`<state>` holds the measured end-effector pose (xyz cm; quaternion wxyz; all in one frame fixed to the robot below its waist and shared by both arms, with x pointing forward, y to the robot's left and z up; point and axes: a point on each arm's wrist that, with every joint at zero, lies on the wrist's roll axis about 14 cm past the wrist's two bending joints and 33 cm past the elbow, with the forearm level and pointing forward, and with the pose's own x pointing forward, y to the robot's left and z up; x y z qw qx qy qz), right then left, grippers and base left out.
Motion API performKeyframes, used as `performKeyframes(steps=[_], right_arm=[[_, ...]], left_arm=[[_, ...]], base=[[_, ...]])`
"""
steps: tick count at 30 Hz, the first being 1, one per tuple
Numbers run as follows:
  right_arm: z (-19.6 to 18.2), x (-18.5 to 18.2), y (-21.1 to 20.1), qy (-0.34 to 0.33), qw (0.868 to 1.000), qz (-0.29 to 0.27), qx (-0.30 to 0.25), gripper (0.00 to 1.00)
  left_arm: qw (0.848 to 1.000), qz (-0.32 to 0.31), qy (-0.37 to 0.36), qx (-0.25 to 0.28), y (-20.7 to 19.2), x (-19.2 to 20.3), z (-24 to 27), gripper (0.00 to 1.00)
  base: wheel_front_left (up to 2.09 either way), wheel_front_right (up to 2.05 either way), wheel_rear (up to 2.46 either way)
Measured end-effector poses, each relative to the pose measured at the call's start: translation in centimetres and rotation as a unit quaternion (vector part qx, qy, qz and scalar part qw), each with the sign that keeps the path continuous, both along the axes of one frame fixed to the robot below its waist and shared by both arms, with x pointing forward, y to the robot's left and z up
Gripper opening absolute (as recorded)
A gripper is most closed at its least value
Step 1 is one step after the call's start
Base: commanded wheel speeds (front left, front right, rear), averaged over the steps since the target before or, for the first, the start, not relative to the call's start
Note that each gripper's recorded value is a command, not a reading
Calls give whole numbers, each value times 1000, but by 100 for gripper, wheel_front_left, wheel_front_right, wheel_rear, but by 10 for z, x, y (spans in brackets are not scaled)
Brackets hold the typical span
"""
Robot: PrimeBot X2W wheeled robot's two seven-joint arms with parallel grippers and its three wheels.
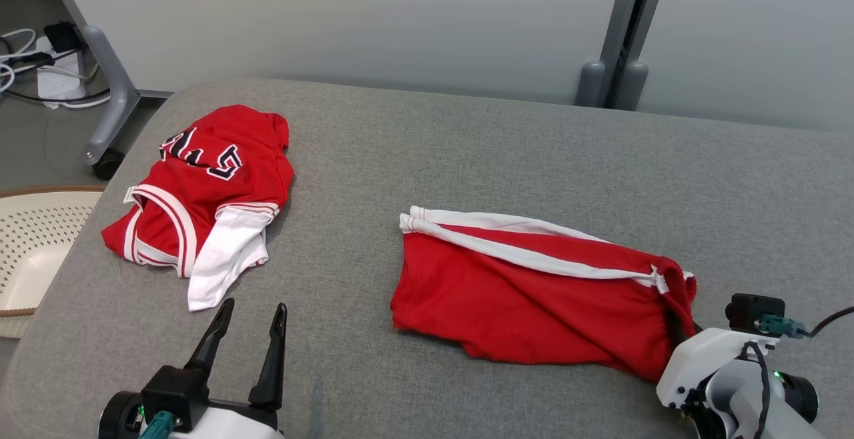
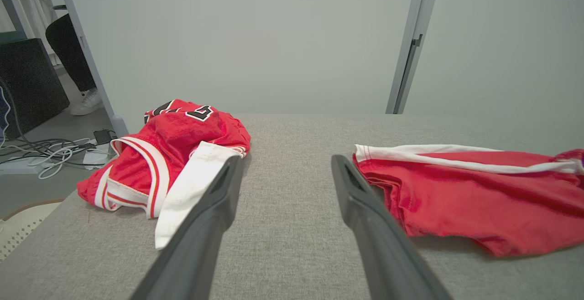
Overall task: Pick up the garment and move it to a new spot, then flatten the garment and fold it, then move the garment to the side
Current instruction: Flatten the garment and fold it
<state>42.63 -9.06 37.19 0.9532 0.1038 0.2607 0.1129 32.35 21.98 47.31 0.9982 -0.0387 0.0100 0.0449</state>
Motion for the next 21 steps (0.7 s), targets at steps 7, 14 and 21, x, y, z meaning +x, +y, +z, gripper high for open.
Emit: performKeyframes(steps=[7, 14, 21], right_arm=[[19, 13, -45, -26, 999, -22, -31, 0], [43, 19, -134, -47, 992, -72, -97, 0], [64, 22, -128, -60, 994, -68, -55, 0]], left_arm=[[1000, -3, -7, -2, -1, 0, 3, 100], [1000, -13, -15, -4, -6, 0, 7, 100], [1000, -19, -13, -9, -10, -1, 5, 100]], base=[[0, 0, 0], [0, 0, 0], [0, 0, 0]])
